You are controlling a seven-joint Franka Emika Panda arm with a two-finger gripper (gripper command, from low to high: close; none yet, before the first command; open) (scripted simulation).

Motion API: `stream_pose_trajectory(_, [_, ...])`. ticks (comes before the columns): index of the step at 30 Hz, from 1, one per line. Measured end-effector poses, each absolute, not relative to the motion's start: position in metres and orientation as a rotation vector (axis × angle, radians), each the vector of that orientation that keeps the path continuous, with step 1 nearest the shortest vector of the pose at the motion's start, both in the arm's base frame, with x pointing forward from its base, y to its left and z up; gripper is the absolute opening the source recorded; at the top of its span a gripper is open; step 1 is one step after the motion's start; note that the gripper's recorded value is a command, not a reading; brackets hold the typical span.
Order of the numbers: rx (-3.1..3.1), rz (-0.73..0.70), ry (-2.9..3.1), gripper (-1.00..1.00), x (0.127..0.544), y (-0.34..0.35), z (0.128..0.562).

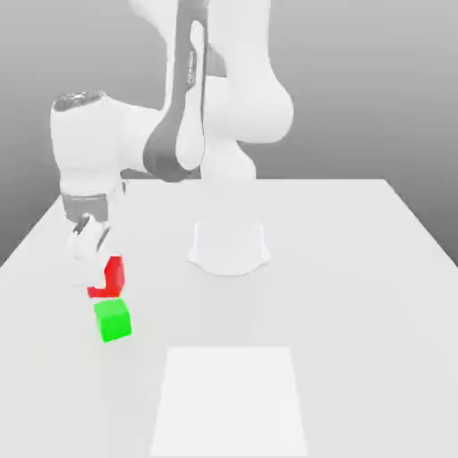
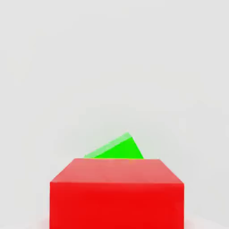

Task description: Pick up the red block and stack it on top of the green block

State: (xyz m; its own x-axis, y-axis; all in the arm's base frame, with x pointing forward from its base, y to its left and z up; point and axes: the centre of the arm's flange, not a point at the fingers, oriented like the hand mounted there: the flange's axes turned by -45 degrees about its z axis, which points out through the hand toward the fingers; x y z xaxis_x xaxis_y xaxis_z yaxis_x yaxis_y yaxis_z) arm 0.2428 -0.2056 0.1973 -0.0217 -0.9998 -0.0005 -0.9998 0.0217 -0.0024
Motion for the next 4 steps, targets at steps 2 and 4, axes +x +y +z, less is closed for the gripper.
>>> stream_pose_trajectory(2, [-2.198, -0.002, 2.243, 1.0, 0.2419, -0.2044, 0.1832])
stream_pose_trajectory(4, [-2.199, -0.002, 2.242, 1.0, 0.2421, -0.2042, 0.1832])
